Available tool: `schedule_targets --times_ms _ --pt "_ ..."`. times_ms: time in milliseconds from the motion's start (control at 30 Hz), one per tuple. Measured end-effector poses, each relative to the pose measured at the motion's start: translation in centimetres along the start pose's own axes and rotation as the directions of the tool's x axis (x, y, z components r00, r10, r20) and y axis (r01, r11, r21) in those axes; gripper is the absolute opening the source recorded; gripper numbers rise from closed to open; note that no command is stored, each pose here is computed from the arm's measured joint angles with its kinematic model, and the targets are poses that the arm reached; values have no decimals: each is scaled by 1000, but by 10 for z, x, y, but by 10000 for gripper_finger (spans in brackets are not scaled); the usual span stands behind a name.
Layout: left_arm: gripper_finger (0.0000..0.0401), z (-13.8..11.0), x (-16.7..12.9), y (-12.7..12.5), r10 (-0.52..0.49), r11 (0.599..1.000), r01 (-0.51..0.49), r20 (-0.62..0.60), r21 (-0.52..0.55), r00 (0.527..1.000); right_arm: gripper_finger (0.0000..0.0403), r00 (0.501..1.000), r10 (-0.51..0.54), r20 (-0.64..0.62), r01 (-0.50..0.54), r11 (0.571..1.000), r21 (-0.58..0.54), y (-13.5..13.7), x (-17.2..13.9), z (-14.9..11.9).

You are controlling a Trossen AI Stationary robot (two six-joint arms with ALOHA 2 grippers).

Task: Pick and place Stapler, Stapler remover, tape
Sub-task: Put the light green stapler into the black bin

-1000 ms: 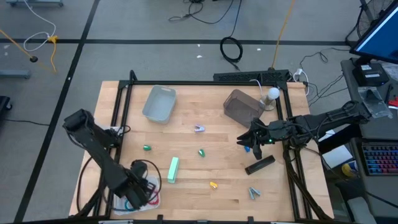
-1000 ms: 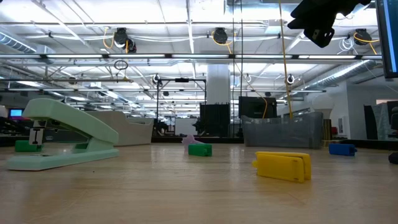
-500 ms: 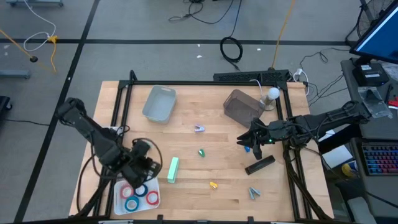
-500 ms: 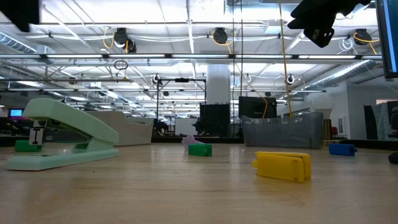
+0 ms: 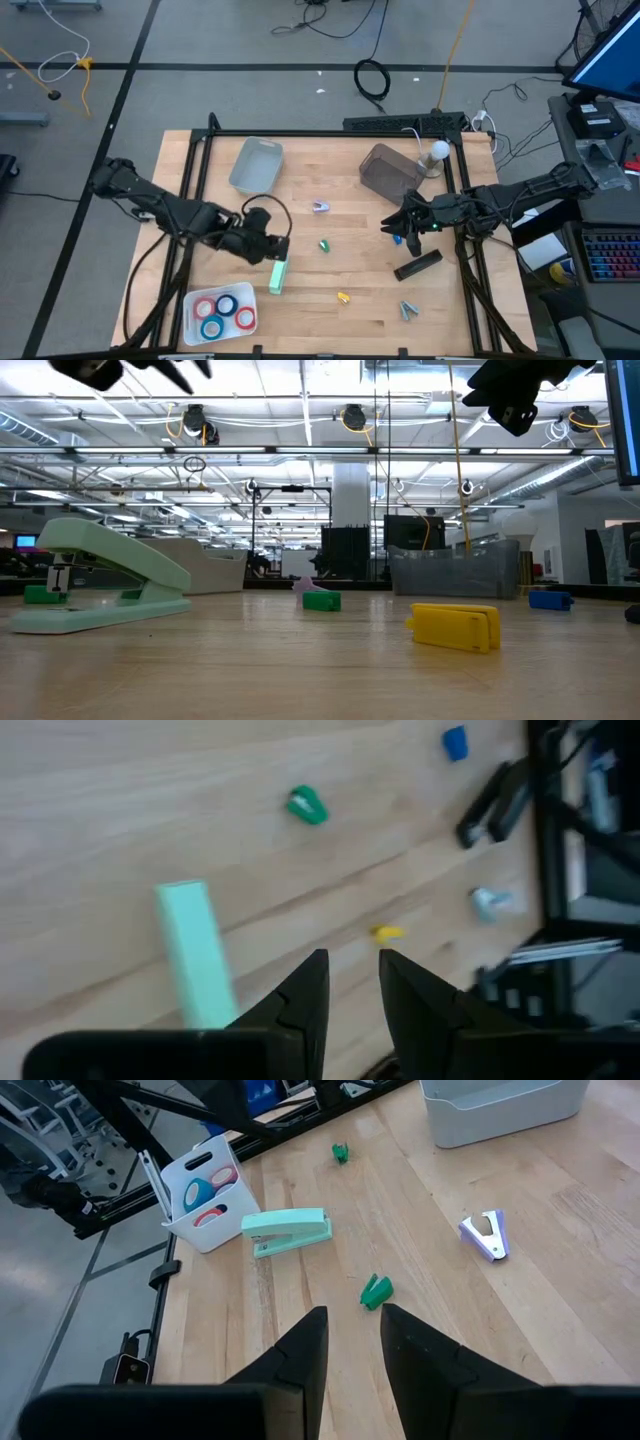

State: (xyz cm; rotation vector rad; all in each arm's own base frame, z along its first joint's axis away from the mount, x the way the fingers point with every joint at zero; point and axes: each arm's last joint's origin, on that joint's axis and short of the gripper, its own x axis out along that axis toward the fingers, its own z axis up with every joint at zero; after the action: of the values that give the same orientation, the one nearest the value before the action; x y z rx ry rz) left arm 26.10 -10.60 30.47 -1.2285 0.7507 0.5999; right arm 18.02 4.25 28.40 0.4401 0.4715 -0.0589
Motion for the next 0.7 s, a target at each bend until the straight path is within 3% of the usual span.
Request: schedule_targets --times_ms 200,467,700 --pt "92 4 19 -8 -25 998 24 -24 -50 999 89 1000 -4 -6 4 1000 -2 0 0 -1" --pt "92 -8 54 -7 67 991 -91 -228 -95 971 89 1000 -4 -7 4 1000 -21 0 0 -1" --pt "92 -15 70 -8 75 987 -108 -256 -119 964 89 1000 -4 -6 4 999 -46 0 0 -1"
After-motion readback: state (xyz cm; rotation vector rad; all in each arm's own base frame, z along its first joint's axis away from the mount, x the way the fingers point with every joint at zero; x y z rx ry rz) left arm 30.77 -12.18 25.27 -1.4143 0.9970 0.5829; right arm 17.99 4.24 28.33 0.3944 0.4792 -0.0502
